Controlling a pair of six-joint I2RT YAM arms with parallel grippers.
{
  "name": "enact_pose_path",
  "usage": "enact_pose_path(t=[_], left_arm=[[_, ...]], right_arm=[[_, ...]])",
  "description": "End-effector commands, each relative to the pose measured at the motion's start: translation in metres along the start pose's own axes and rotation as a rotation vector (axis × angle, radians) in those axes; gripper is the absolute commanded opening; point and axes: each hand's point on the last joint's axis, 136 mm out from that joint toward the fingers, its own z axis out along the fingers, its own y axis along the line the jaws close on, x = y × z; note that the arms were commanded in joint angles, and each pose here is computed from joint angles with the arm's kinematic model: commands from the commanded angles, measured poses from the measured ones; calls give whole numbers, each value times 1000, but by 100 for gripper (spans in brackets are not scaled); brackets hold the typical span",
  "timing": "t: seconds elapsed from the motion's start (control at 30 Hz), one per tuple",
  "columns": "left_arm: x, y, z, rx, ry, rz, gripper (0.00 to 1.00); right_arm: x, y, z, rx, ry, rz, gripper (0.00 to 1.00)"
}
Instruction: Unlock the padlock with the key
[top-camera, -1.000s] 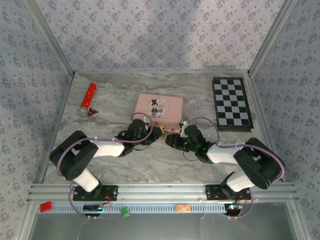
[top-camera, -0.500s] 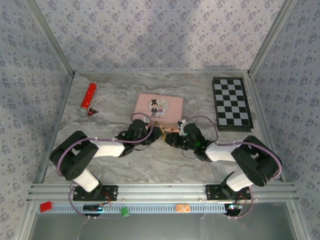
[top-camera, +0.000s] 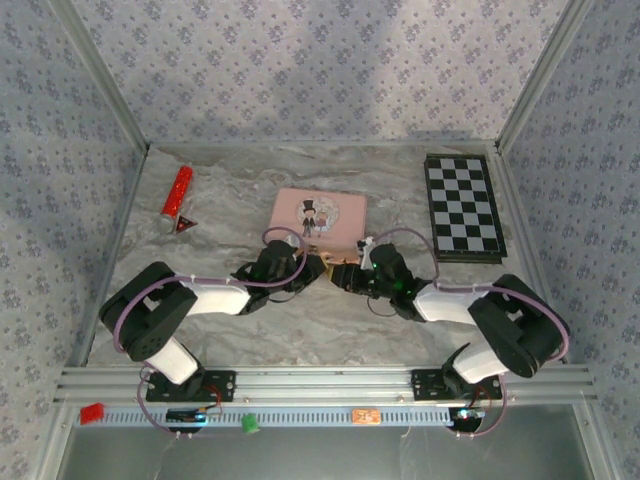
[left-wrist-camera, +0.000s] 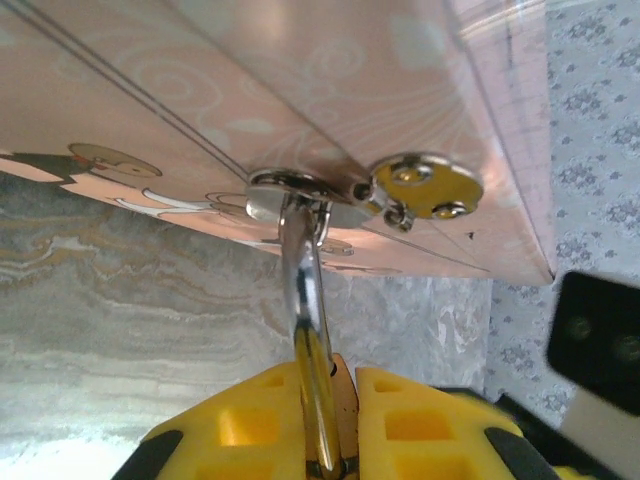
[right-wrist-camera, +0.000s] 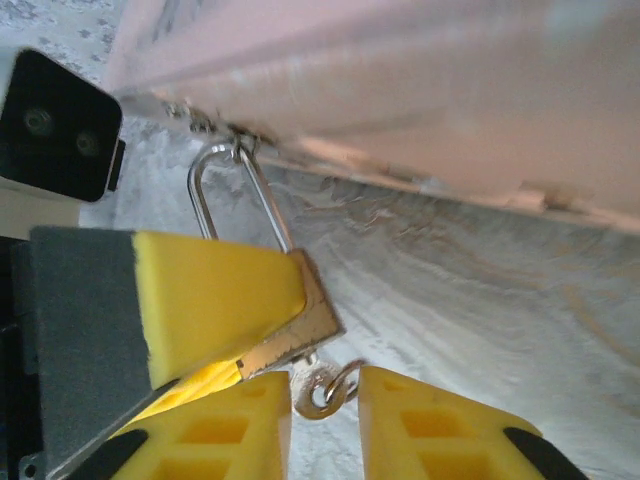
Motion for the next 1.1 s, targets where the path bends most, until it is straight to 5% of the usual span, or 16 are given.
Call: enact_pose_path(t=[0.0, 0.23, 0.43, 1.07], left_arm=[[-13, -39, -9, 103, -13, 48, 3], [-23, -43, -11, 101, -21, 37, 3], [-23, -44, -13, 109, -13, 23, 5], [-17, -41, -21, 124, 1, 14, 5]], right_arm=[[-16, -3, -18, 95, -47, -203, 31], [-6, 15, -37, 183, -79, -763, 40], [21, 35, -27, 51, -238, -1169, 42], [3, 27, 12, 272, -357, -1370, 40]])
